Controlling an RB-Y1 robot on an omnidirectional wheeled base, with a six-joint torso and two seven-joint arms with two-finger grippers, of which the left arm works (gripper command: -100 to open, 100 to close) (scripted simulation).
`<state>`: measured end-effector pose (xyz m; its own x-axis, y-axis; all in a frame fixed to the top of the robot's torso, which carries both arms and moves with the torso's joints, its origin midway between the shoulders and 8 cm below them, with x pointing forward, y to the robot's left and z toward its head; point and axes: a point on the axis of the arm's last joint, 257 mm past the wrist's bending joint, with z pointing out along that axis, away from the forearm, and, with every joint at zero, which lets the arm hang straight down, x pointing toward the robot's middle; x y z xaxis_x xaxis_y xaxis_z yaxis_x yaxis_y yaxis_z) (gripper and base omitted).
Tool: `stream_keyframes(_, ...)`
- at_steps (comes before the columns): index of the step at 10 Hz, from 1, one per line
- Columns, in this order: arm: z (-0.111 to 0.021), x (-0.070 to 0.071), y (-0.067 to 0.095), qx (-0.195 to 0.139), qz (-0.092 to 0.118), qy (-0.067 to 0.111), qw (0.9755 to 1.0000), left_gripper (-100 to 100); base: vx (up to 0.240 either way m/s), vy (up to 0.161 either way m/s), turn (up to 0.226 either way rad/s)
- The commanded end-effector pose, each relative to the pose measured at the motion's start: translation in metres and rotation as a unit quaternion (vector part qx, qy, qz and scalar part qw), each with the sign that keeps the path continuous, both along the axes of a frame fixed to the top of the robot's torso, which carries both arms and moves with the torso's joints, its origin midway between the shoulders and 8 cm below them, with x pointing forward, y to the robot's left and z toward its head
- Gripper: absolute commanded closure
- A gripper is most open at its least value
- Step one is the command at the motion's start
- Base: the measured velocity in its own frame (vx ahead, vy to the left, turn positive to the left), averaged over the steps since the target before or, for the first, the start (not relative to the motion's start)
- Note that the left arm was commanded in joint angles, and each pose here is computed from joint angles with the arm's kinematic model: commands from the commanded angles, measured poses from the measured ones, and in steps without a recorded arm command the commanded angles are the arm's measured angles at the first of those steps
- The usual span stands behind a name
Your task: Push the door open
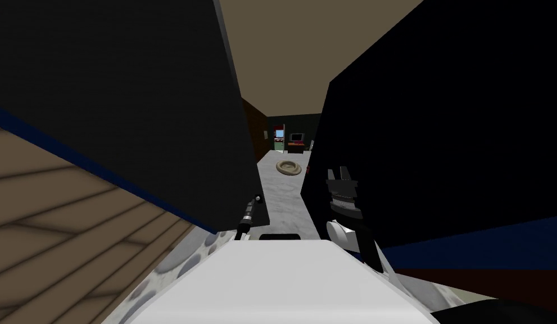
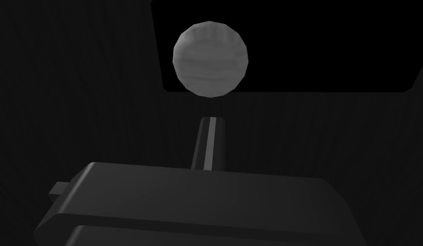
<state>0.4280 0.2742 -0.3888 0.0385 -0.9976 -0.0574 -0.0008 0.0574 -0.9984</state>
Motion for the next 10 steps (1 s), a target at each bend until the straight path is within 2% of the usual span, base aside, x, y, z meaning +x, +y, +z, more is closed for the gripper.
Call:
stream_keyframes(1, -0.0011, -0.0018, -0.0012, -0.002, 0.0, 0.001, 1.0, -100, -0.167, -0.076, 0.021)
stream_keyframes(5, -0.0023, -0.0076, -0.0097, -0.021, 0.004, 0.0, 0.9998, -100, -0.216, -0.068, 0.04)
stream_keyframes(6, -0.0027, -0.007, -0.0075, -0.017, 0.004, 0.0, 0.9998, -100, -0.098, -0.036, 0.007)
stream_keyframes(10, -0.0025, -0.0084, -0.0014, -0.013, 0.007, -0.003, 0.9999, -100, 0.153, 0.004, -0.02)
